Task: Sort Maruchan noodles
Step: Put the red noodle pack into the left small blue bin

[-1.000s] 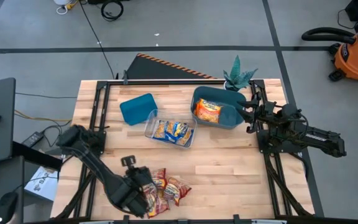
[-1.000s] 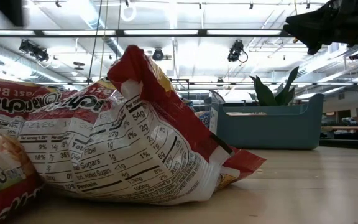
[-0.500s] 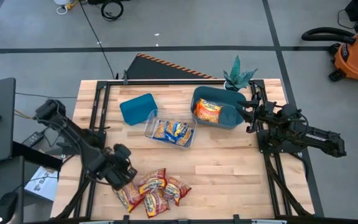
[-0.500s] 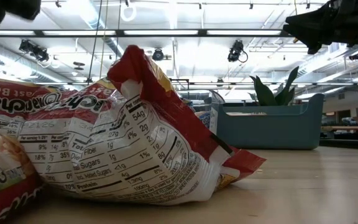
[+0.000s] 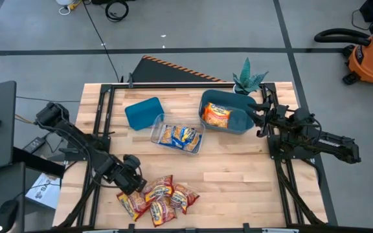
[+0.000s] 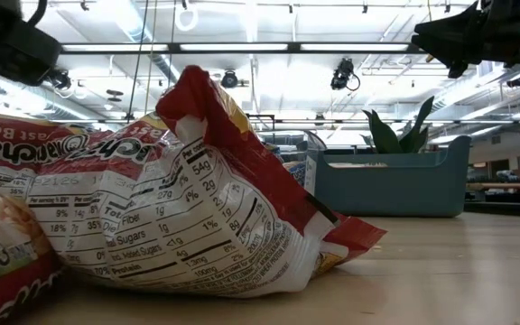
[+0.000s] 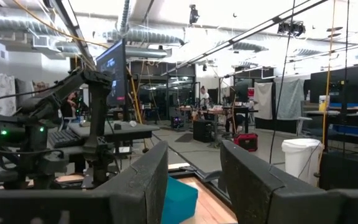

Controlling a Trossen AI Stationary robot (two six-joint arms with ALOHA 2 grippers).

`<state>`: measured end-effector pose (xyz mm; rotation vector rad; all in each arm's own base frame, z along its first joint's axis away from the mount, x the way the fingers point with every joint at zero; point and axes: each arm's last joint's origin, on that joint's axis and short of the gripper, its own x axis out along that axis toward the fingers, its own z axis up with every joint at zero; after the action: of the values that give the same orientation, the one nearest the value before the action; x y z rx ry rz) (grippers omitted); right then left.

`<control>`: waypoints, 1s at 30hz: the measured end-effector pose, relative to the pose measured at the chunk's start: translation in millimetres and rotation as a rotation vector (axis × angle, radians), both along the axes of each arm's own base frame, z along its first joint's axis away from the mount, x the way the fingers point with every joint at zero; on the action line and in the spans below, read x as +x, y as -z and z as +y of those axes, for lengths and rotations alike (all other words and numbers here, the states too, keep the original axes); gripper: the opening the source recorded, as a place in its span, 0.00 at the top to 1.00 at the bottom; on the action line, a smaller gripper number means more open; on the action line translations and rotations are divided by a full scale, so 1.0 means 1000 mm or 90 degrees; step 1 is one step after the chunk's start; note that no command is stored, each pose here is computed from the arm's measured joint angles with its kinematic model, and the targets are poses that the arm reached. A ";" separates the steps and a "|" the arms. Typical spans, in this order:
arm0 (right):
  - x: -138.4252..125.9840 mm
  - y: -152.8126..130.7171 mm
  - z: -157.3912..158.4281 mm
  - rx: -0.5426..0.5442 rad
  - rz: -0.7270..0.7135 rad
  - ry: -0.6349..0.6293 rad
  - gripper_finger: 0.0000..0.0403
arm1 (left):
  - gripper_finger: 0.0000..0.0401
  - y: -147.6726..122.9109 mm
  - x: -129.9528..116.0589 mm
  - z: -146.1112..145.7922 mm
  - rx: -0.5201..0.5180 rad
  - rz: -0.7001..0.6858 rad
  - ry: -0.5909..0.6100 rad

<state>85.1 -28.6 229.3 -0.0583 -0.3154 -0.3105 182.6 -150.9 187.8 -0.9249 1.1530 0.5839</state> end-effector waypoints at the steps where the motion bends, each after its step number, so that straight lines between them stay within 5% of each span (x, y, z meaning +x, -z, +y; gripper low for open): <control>1: 0.000 0.000 0.000 0.000 0.001 0.000 0.62 | 0.41 0.001 0.000 -0.001 -0.005 0.003 0.002; 15: 0.000 0.000 0.000 0.000 0.000 -0.001 0.62 | 0.54 0.018 0.008 -0.017 -0.064 0.045 0.024; 30: 0.000 0.000 0.000 0.000 0.001 -0.001 0.62 | 0.98 0.019 0.008 -0.016 -0.080 0.060 0.027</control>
<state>85.1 -28.6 229.2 -0.0578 -0.3142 -0.3094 190.5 -167.0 169.1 -0.9852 1.3037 0.5298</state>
